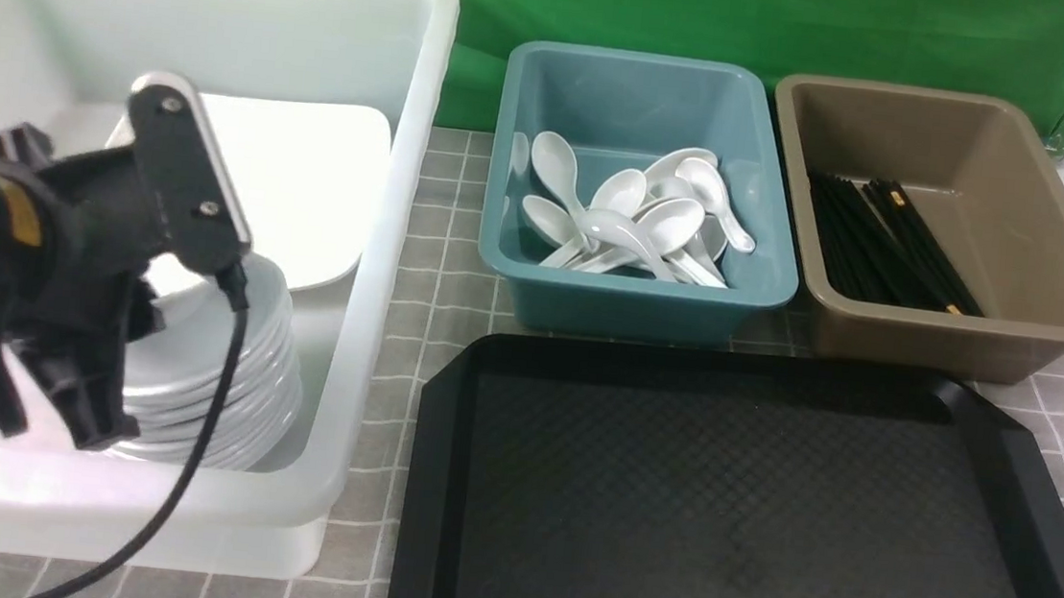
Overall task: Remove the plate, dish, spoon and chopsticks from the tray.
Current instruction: Use the left arm to put the small plate into the large storage box on the left
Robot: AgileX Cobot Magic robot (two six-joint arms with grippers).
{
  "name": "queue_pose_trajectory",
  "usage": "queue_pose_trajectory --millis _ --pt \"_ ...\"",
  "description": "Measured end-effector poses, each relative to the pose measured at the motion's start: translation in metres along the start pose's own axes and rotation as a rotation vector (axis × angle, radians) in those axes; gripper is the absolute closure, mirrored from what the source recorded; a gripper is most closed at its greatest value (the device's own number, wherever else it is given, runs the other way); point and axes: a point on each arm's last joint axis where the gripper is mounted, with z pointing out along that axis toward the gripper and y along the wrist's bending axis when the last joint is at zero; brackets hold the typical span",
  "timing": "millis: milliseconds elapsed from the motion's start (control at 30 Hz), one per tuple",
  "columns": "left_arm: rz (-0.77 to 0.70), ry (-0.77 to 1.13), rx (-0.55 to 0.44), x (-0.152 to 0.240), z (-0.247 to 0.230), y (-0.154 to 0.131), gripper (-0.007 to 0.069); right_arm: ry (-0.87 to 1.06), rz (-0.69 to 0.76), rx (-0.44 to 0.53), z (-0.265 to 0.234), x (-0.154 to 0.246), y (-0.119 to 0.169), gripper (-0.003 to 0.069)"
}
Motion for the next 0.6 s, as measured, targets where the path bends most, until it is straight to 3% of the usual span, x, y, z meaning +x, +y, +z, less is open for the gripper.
queue_pose_trajectory --millis 300,600 --pt "-0.032 -0.027 0.073 -0.004 0.008 -0.005 0.0343 0.005 -0.004 -0.011 0.0 0.0 0.001 0.0505" --pt "-0.132 -0.082 0.089 -0.004 -0.02 -0.012 0.0202 0.006 -0.004 -0.012 0.0 0.001 0.001 0.0511"
